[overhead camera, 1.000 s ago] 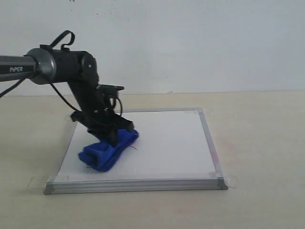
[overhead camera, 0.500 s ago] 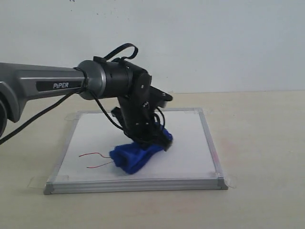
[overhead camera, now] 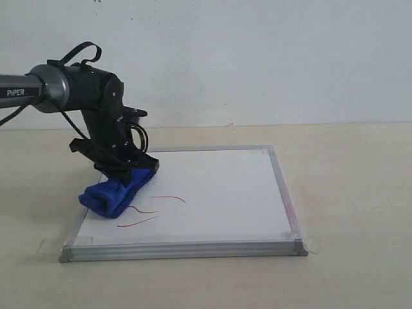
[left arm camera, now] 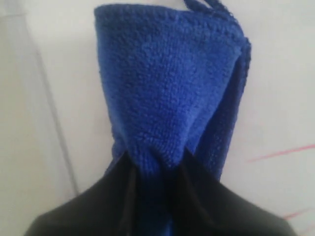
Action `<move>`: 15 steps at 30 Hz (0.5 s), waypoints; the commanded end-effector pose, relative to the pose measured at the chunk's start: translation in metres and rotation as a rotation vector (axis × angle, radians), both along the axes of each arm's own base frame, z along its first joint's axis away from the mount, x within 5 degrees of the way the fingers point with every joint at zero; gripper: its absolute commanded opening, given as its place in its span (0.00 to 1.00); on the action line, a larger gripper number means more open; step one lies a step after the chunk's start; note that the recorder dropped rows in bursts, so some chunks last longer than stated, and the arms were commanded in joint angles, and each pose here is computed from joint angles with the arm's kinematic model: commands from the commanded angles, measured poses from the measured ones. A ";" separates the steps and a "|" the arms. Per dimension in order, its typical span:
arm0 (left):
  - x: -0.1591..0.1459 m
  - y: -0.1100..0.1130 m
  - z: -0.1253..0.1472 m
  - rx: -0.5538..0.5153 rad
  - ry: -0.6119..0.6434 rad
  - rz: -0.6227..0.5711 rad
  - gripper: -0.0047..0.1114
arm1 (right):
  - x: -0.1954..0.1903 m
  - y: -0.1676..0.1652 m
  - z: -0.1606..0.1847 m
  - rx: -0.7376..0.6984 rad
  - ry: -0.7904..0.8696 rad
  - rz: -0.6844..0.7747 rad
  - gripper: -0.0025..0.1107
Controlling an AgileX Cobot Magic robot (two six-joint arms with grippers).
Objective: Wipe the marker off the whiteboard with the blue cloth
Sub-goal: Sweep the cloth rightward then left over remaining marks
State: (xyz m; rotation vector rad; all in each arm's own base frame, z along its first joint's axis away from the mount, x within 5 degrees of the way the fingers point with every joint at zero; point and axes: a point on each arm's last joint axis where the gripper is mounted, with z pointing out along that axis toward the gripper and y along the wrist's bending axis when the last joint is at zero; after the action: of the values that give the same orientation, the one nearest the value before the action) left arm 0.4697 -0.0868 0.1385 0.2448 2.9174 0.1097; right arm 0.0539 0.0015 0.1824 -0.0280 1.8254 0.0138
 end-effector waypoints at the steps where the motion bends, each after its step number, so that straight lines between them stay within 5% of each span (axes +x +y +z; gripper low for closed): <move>1: -0.014 -0.059 -0.009 -0.141 0.042 -0.130 0.07 | 0.000 0.000 0.001 0.000 -0.008 -0.005 0.02; 10: -0.059 -0.161 -0.038 -0.276 0.154 -0.425 0.07 | 0.000 0.000 0.001 0.000 -0.008 -0.005 0.02; 15: -0.062 -0.175 -0.031 -0.279 0.125 -0.470 0.07 | 0.000 0.000 0.001 0.000 -0.008 -0.005 0.02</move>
State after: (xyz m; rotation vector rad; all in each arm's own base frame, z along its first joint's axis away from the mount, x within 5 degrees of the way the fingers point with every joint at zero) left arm 0.4217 -0.2443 0.1282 0.8717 2.7831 -0.2953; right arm 0.0539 0.0015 0.1824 -0.0280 1.8254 0.0138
